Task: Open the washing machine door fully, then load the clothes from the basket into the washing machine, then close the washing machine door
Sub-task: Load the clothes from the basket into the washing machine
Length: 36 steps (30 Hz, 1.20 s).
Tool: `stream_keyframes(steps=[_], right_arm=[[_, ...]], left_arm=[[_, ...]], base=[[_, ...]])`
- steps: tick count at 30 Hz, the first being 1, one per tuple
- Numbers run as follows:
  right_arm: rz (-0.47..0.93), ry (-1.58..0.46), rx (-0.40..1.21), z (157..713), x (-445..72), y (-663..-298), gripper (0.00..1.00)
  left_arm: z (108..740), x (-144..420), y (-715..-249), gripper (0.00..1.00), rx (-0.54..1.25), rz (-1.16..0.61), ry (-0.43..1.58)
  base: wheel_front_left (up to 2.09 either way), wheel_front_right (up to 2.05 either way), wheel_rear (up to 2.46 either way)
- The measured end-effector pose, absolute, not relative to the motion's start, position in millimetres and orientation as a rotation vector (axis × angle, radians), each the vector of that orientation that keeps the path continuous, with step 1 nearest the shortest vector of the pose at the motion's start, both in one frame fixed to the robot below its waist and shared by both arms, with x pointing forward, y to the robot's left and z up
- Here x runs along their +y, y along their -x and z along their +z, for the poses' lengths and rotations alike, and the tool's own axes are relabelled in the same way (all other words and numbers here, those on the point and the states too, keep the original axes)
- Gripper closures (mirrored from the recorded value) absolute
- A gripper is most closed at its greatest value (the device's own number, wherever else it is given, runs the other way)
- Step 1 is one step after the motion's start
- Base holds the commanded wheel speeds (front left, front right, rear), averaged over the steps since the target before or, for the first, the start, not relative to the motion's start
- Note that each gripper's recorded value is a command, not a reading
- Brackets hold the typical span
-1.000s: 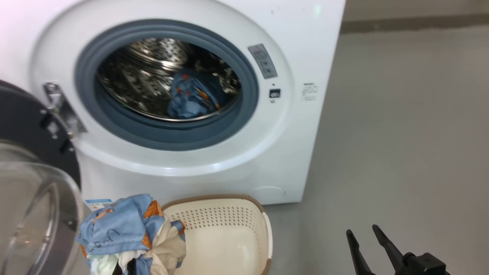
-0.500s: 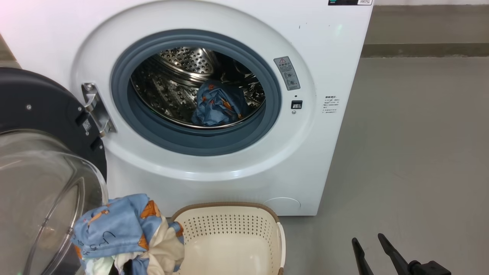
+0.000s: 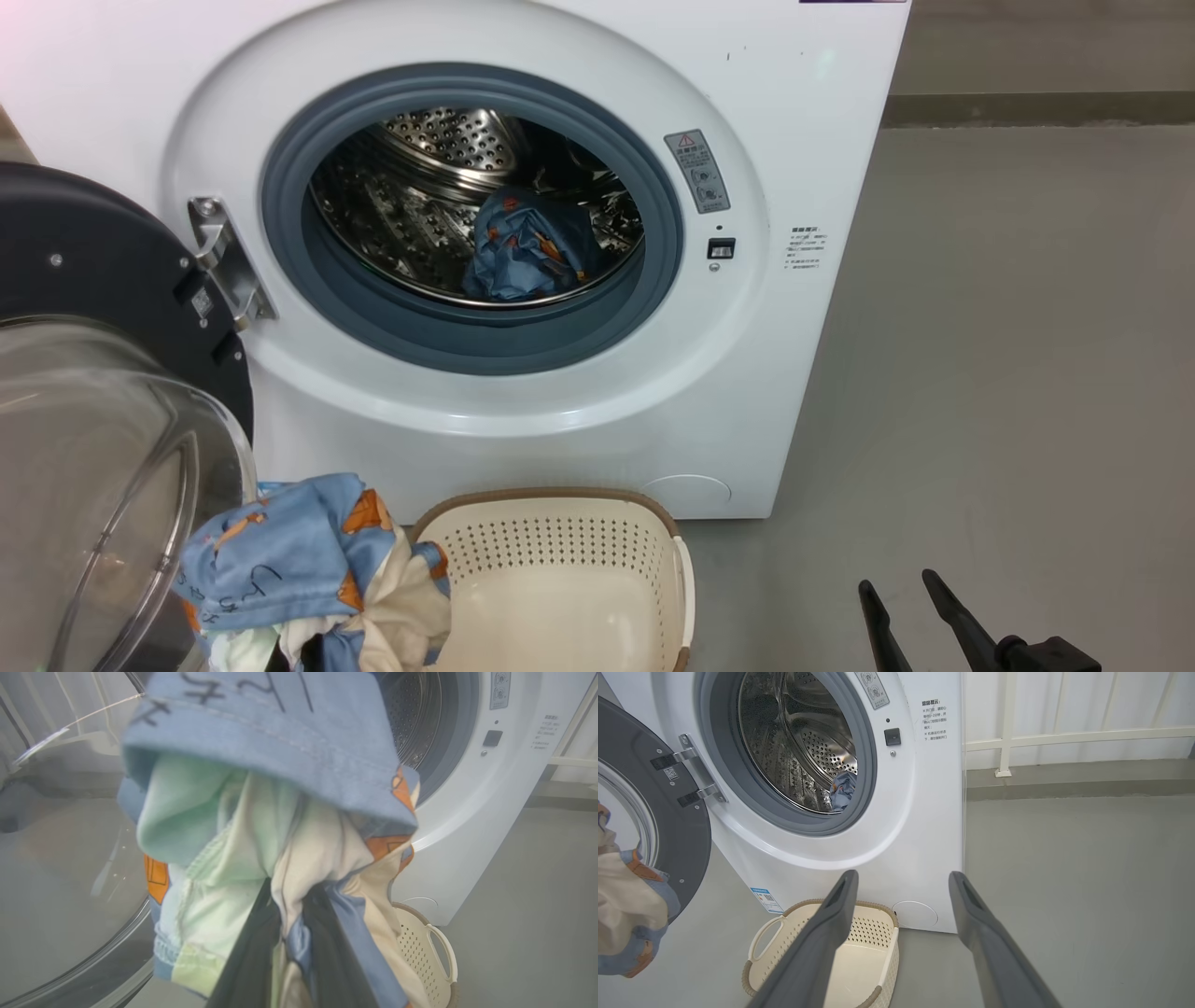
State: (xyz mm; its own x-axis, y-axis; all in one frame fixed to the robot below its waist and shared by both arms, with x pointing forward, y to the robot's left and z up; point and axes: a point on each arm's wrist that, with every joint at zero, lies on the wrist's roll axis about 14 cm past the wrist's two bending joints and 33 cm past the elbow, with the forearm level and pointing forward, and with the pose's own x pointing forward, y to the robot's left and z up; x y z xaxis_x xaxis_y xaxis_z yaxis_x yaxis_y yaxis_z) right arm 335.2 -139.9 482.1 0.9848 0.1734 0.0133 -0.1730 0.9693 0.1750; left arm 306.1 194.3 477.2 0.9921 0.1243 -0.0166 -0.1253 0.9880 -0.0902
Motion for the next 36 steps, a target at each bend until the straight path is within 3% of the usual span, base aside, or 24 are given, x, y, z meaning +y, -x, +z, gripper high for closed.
stream_keyframes(steps=[36], right_arm=[[0.133, -0.191, 0.009, 479, -149, -338, 0.0]], left_arm=[[474, 171, -324, 1.0, 0.027, 0.035, 0.097]], base=[[0.0, 0.0, 0.0]])
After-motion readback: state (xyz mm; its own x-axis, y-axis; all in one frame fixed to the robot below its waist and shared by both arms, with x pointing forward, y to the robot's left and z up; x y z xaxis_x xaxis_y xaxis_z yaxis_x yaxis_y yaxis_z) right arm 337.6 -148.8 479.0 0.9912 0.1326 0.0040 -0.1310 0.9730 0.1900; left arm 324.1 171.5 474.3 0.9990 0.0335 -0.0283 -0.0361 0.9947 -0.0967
